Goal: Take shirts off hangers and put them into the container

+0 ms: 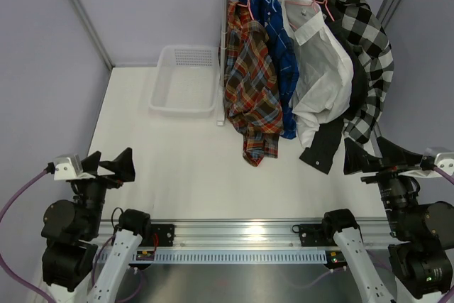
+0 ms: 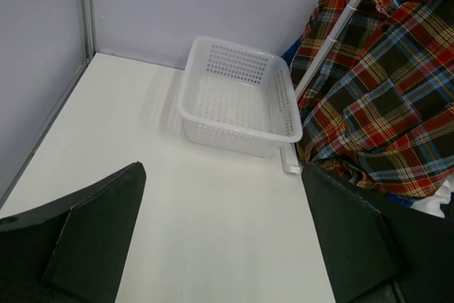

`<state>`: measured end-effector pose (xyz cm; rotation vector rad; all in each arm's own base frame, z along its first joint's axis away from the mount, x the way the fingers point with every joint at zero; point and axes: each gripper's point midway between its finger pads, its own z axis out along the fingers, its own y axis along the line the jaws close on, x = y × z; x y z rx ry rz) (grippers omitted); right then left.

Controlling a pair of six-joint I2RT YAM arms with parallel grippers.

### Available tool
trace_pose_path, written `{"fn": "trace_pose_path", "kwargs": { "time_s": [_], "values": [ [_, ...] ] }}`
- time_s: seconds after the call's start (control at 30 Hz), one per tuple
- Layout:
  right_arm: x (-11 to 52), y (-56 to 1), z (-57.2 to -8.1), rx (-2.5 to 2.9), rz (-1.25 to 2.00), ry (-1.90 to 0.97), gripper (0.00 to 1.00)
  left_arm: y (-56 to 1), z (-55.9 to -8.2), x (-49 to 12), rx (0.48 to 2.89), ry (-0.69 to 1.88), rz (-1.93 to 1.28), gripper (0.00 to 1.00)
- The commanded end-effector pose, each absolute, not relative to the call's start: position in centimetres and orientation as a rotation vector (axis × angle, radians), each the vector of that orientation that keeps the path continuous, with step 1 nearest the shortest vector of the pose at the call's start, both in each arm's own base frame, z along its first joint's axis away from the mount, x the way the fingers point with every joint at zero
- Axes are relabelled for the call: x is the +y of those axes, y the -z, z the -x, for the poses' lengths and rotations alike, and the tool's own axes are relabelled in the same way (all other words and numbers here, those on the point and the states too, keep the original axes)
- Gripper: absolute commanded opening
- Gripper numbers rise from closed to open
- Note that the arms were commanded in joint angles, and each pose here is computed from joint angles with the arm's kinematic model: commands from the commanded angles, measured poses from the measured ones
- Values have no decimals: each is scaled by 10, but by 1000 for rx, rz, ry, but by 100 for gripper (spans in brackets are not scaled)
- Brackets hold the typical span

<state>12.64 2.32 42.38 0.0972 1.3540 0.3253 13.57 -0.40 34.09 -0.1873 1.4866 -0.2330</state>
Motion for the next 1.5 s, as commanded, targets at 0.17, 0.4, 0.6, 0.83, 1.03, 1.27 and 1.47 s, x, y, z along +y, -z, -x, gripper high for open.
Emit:
{"fn": "trace_pose_path", "kwargs": {
  "time_s": [0.17, 0.4, 0.6, 0.83, 1.03, 1.27, 1.47],
  "values": [
    [33, -406, -162, 1511, -176, -377, 99, -334, -154, -22, 1552, 285, 135, 99],
    [61, -382, -204, 1717, -171, -471, 99, -314, -185, -38, 1700, 306, 125, 99],
    [83, -396, -241, 1750, -74, -518, 100, -309, -206, -45, 1677, 325, 131, 99],
    [104, -445, -319, 1709, 35, -471, 100, -276, -219, -42, 1667, 295, 160, 99],
    [151, -459, -383, 1716, 214, -350, 94, -266, -215, -41, 1659, 294, 149, 99],
    [191, -442, -441, 1749, 293, -338, 81, -264, -214, -42, 1660, 300, 144, 99],
    [209, -425, -472, 1782, 354, -335, 67, -263, -214, -42, 1664, 297, 146, 99]
  ]
}}
